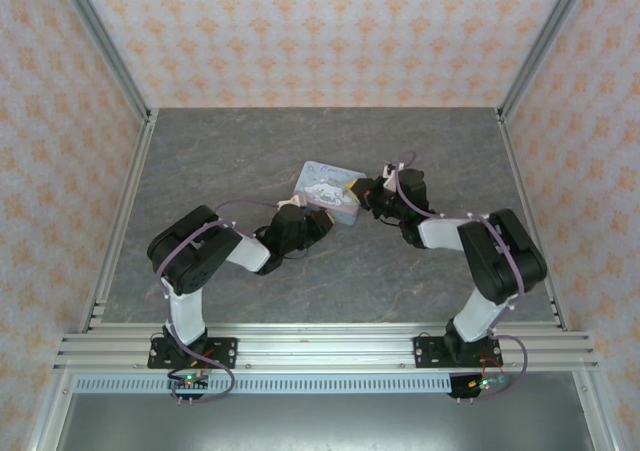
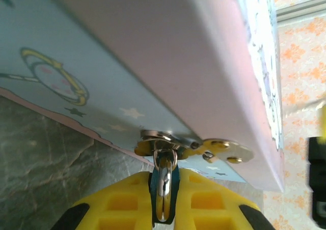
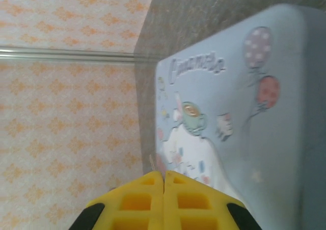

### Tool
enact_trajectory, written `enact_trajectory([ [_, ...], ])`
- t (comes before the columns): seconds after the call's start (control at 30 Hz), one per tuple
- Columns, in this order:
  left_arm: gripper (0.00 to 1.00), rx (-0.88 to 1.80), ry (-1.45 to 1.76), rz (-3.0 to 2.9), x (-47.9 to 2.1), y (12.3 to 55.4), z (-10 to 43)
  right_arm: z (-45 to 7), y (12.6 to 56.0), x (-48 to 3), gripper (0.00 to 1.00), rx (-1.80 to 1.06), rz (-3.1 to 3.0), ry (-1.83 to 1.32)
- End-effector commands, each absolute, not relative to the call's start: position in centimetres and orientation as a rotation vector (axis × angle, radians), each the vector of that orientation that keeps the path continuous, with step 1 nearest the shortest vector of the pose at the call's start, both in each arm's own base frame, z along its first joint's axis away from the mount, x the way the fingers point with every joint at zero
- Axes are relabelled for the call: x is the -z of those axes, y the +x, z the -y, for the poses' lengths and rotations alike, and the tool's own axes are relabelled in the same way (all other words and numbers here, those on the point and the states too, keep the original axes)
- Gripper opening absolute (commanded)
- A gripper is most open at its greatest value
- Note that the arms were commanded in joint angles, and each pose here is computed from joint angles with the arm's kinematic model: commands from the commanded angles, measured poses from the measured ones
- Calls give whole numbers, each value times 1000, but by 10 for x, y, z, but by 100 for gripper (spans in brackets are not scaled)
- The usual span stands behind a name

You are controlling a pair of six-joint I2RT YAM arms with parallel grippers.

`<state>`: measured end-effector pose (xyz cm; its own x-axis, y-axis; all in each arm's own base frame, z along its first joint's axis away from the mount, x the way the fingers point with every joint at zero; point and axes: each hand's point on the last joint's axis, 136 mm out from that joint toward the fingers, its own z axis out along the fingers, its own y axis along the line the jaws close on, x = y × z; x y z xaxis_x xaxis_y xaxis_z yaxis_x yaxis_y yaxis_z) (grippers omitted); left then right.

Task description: Unlock a padlock with a key

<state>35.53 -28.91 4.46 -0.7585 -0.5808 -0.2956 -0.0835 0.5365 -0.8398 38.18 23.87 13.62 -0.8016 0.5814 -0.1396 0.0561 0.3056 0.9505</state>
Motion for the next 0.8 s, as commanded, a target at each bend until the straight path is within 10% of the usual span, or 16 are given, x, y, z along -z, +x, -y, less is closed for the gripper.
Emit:
enact_trajectory([
  [0.0,0,1215,-518,-2258,-62,355,295,-236,361,-152,0,-1529,-2124,497],
  [0.77,0,1435,-417,-2346,-106,353,303,-244,280,-103,0,-1544,-2235,484],
])
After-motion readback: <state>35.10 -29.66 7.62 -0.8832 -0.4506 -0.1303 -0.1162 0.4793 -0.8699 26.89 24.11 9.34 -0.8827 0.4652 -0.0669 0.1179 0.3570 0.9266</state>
